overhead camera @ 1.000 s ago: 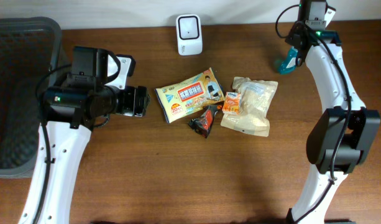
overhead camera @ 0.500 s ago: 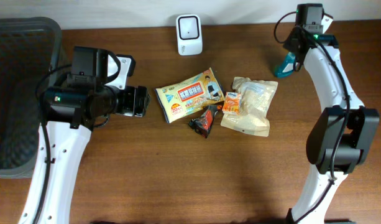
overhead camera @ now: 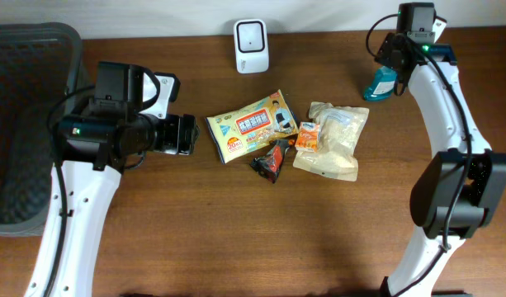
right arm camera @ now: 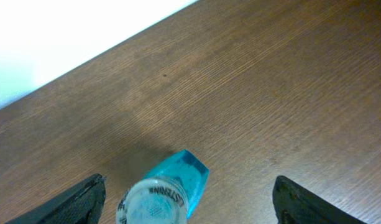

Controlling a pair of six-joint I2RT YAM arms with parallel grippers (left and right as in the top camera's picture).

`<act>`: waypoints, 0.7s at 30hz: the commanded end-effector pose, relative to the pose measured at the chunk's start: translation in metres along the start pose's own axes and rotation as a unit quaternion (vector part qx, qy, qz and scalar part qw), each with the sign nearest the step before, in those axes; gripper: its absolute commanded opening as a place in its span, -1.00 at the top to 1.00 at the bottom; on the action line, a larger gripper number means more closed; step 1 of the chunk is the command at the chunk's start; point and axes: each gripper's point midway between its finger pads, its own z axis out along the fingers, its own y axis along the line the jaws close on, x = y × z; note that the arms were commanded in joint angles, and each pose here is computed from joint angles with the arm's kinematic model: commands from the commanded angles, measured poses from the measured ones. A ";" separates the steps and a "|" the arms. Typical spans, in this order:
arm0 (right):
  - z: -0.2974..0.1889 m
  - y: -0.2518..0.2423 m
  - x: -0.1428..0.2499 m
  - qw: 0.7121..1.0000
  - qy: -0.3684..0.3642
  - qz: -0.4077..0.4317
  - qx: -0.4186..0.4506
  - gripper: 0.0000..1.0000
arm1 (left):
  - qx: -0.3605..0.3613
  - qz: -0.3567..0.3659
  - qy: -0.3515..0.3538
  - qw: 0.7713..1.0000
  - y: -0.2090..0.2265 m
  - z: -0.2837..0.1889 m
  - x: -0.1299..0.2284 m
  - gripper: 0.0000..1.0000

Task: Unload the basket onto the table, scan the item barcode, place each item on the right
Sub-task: 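Carry the Listerine bottle by its cap to the right rear table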

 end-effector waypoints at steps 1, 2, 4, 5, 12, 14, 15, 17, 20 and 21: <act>-0.045 0.000 -0.036 0.999 -0.045 0.016 -0.020 -0.80 | 0.003 -0.004 -0.007 1.000 -0.001 -0.004 -0.003 -0.73; -0.054 -0.001 -0.041 0.998 -0.050 0.018 -0.023 -0.86 | 0.003 -0.004 -0.007 1.000 -0.001 -0.004 -0.003 -0.74; -0.076 -0.004 -0.052 0.997 -0.063 0.023 -0.031 -0.96 | 0.003 -0.004 -0.007 1.000 -0.001 -0.004 -0.003 -0.81; -0.089 -0.007 -0.057 0.997 -0.070 0.026 -0.035 -0.98 | 0.003 -0.004 -0.007 1.000 -0.001 -0.004 -0.003 -0.90; -0.198 -0.039 -0.048 0.995 -0.057 0.036 -0.072 -0.97 | 0.036 -0.004 -0.006 0.999 -0.012 -0.004 -0.003 -0.98; -0.226 -0.054 -0.028 0.995 -0.029 0.050 -0.076 -0.97 | 0.038 -0.006 -0.004 0.999 -0.013 -0.004 -0.002 -0.98; -0.236 -0.059 -0.019 0.996 -0.017 0.052 -0.077 -0.97 | 0.039 -0.007 0.000 0.999 -0.013 -0.004 0.000 -0.98; -0.257 -0.068 -0.001 0.995 0.009 0.056 -0.086 -0.97 | 0.039 -0.009 0.010 0.999 -0.013 -0.004 0.005 -0.98; -0.283 -0.069 0.026 0.990 0.053 0.049 -0.124 -0.97 | 0.039 -0.014 0.029 0.999 -0.014 -0.005 0.015 -0.98; -0.289 -0.069 0.033 0.988 0.065 0.047 -0.134 -0.97 | 0.041 -0.015 0.035 0.998 -0.014 -0.005 0.018 -0.98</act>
